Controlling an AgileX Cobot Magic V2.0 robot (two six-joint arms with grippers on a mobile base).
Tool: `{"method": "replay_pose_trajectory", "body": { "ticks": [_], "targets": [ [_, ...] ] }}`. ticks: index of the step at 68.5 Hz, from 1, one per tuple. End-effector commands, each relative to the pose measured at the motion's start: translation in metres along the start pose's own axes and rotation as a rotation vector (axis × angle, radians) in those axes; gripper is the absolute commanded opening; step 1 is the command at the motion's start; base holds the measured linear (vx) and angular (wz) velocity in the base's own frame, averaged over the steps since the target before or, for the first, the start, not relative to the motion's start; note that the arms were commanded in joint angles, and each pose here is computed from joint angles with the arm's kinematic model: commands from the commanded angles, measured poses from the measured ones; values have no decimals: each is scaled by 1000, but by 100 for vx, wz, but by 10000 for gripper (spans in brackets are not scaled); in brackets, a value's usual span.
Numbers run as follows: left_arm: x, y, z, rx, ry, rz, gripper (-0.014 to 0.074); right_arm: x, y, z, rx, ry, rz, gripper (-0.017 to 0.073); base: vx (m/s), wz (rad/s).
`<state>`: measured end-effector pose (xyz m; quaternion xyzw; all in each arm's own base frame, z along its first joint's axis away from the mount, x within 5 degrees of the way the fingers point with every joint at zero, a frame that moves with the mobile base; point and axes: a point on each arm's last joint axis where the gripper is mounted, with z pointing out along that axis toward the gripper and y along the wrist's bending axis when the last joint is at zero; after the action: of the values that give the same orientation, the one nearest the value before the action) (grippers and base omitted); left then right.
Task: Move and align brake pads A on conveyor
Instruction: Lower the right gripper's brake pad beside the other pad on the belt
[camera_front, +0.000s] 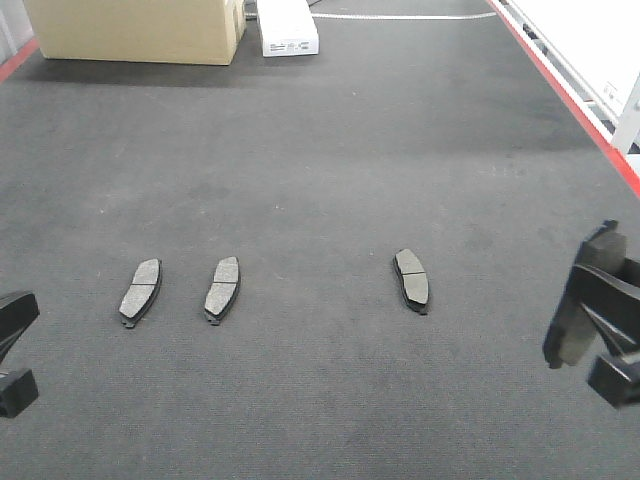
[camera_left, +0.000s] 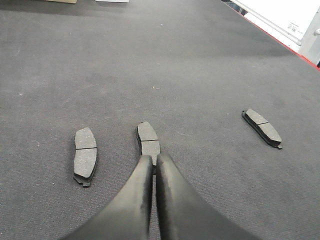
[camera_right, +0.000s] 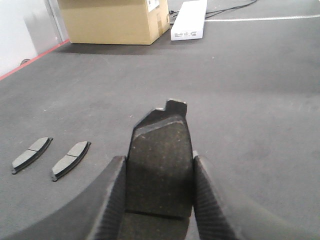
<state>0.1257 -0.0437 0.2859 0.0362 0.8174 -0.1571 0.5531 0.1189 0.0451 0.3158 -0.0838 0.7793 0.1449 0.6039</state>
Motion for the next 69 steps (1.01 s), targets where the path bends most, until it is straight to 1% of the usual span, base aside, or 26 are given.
{"method": "replay_pose_trajectory", "body": {
  "ticks": [1, 7, 10, 26, 35, 47, 51, 54, 57, 65, 69],
  "targets": [
    [-14, -4, -3, 31, -88, -3, -6, -23, 6, 11, -31, -69, 9, 24, 0, 0],
    [-14, -4, -3, 31, -88, -3, -6, -30, 8, 36, -14, 8, 8, 24, 0, 0],
    [-14, -4, -3, 31, -88, -3, -6, -30, 9, 54, -4, 64, 3, 24, 0, 0],
    [-14, -4, -3, 31, -88, -3, -6, -32, 15, 138, 18, 224, -13, 25, 0, 0],
    [-14, -4, -3, 31, -88, -3, -6, -26, 17, 182, 21, 291, -60, 25, 0, 0],
    [-14, -4, -3, 31, -88, -3, -6, -20, 17, 230, 56, 405, -74, 29, 0, 0],
    [-14, -4, -3, 31, -88, -3, -6, -17, 21, 244, 55, 440, -97, 29, 0, 0],
    [-14, -4, -3, 31, -88, -3, -6, -18, 27, 252, 48, 452, -112, 29, 0, 0],
    [-14, -4, -3, 31, -88, -3, -6, -16, 33, 262, 35, 469, -139, 29, 0, 0],
    [-14, -4, -3, 31, -88, -3, -6, -12, 46, 283, 20, 494, -152, 33, 0, 0],
    [-14, -4, -3, 31, -88, -3, -6, -9, 52, 293, 14, 511, -141, 36, 0, 0]
  ]
}}
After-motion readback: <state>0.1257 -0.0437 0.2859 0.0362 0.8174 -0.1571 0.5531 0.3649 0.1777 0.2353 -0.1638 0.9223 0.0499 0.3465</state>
